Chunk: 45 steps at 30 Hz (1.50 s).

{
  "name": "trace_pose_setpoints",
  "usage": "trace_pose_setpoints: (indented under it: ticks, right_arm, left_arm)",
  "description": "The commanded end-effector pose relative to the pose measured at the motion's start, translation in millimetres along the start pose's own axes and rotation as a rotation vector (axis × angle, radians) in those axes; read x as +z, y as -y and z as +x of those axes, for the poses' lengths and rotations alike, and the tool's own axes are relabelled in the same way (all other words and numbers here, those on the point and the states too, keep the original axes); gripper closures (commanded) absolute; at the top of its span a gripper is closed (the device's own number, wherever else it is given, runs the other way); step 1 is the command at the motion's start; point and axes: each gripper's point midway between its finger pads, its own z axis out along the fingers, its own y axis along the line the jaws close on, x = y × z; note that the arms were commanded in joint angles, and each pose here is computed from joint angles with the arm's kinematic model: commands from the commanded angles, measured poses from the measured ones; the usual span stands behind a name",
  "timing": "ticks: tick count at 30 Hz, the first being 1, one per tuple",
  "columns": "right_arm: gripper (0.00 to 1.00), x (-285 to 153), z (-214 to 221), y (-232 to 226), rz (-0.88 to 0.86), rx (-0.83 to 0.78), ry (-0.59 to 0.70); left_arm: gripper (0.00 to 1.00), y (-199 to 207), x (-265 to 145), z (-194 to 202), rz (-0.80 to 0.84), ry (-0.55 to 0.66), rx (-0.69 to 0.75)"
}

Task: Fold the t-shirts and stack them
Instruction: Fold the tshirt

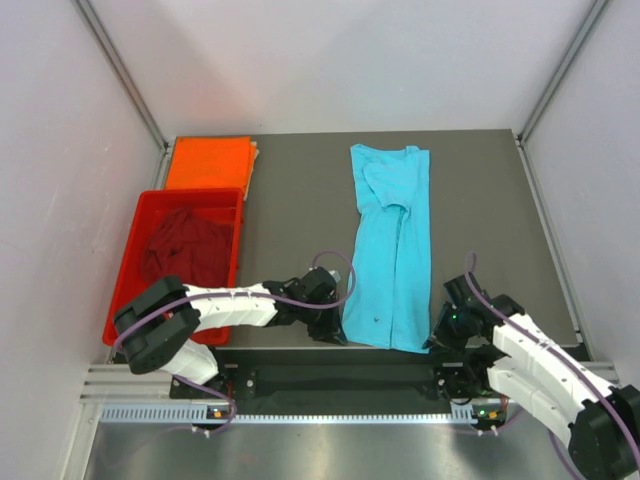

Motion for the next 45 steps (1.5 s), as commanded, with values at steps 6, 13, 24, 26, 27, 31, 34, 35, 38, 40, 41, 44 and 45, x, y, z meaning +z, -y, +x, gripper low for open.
trace_pose_setpoints:
  ticks: [6,13,24,26,27,31,34,35,38,40,41,44,45]
  right_arm:
    - [1.00,-8.1,-0.3,-16.5,-0.094,-0.007,0.027]
    - [1.00,-28.7,-2.8,-17.4,-0.094,-0.037,0.059]
    - [1.00,-32.3,-4.7,-15.3,-0.100,-0.061,0.085]
    - [1.00,-32.7,-4.6,-16.5,-0.110,-0.064,0.087]
    - [1.00,-32.6,-4.7,-16.3,-0.111,-0.065,0.088]
    - [1.00,-32.3,-3.9,-15.8,-0.119,-0.069,0.090]
    - [1.00,-32.4,-4.7,-17.1,-0.126,-0.068,0.095]
    - [1.00,-32.0,-4.8,-17.7,-0.128,-0.068,0.095]
    - [1.00,-31.4,-5.2,-18.7,-0.131,-0.067,0.094]
    - [1.00,-30.6,-4.7,-18.8,-0.132,-0.071,0.092]
    - [1.00,-29.6,-4.6,-18.0,-0.128,-0.069,0.090]
    - [1.00,-28.6,-4.0,-18.4,-0.130,-0.072,0.084]
    - [1.00,-29.0,-4.4,-18.8,-0.131,-0.071,0.086]
  left_arm:
    - [1.00,10.8,-1.9,-2.8,0.030,0.025,-0.019]
    - [1.00,24.8,-6.1,5.6,0.063,0.025,-0.043]
    - [0.98,13.7,-10.9,0.8,-0.044,0.073,0.002]
    - [0.74,17.0,-19.7,-15.4,-0.055,0.118,0.048]
    - [0.67,12.2,-22.8,-24.7,-0.062,0.136,0.043]
    - [0.46,14.2,-29.4,-35.5,-0.009,0.162,0.046]
    - [0.48,7.1,-20.0,-32.6,-0.022,0.139,0.034]
    - [0.49,5.2,-16.9,-30.9,-0.025,0.128,0.027]
    - [0.51,-0.3,-6.1,-27.3,-0.024,0.105,0.005]
    - [0.53,-4.2,0.2,-27.3,-0.029,0.103,-0.012]
    - [0.53,-6.2,1.8,-27.5,-0.034,0.105,-0.017]
    - [0.60,-10.3,7.6,-25.3,-0.042,0.092,-0.037]
    - [0.61,-12.0,9.0,-24.0,-0.043,0.088,-0.051]
